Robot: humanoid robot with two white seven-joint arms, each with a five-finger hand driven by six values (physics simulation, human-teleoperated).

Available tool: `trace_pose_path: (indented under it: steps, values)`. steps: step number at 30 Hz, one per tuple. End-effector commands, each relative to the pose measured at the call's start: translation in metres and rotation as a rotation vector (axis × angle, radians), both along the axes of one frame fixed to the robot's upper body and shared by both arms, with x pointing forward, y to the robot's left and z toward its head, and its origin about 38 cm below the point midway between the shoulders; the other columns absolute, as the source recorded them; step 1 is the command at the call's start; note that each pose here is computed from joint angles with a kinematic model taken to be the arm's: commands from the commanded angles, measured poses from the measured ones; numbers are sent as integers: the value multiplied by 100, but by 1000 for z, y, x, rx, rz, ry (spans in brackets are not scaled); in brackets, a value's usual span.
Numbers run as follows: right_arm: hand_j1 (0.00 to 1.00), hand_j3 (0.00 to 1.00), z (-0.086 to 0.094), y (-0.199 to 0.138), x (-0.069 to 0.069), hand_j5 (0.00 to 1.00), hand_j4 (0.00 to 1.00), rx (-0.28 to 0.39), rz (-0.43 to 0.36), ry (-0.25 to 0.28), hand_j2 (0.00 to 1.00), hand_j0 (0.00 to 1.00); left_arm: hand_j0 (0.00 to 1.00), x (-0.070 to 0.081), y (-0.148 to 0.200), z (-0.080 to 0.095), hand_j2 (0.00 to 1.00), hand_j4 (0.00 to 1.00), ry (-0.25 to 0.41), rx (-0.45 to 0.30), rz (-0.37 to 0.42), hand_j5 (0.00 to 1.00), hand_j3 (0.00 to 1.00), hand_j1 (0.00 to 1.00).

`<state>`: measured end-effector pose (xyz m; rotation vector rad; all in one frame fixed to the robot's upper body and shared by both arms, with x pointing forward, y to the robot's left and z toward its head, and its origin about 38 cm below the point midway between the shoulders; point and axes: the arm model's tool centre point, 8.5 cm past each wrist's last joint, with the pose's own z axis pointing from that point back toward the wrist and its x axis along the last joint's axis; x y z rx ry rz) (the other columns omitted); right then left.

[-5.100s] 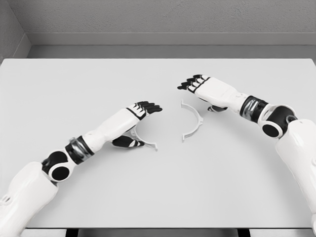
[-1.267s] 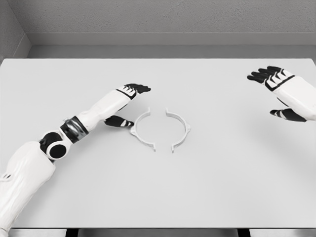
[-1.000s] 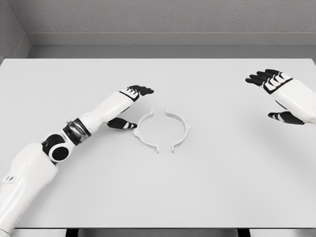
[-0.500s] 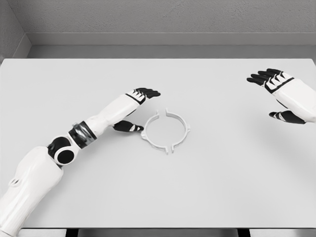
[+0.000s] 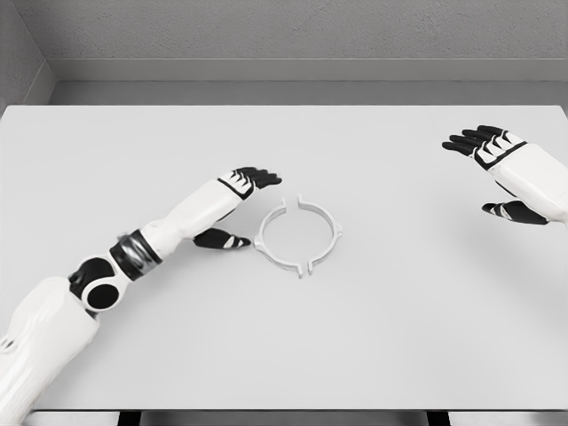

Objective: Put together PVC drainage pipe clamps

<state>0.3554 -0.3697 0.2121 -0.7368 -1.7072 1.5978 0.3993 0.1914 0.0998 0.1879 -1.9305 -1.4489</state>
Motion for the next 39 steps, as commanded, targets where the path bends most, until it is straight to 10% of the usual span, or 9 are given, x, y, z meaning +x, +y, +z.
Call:
trace_pose_path:
  steps: [1,39]
  values:
    - [100,100,1,0,0,100,100,6,0,1,100,100,100,-2,2,9,100,100,-22,-2,-11,100,100,100]
    - [100,100,0,3,2,100,100,9,8,-1,100,100,100,2,-22,-4,100,100,10,-34,-14,100,100,100]
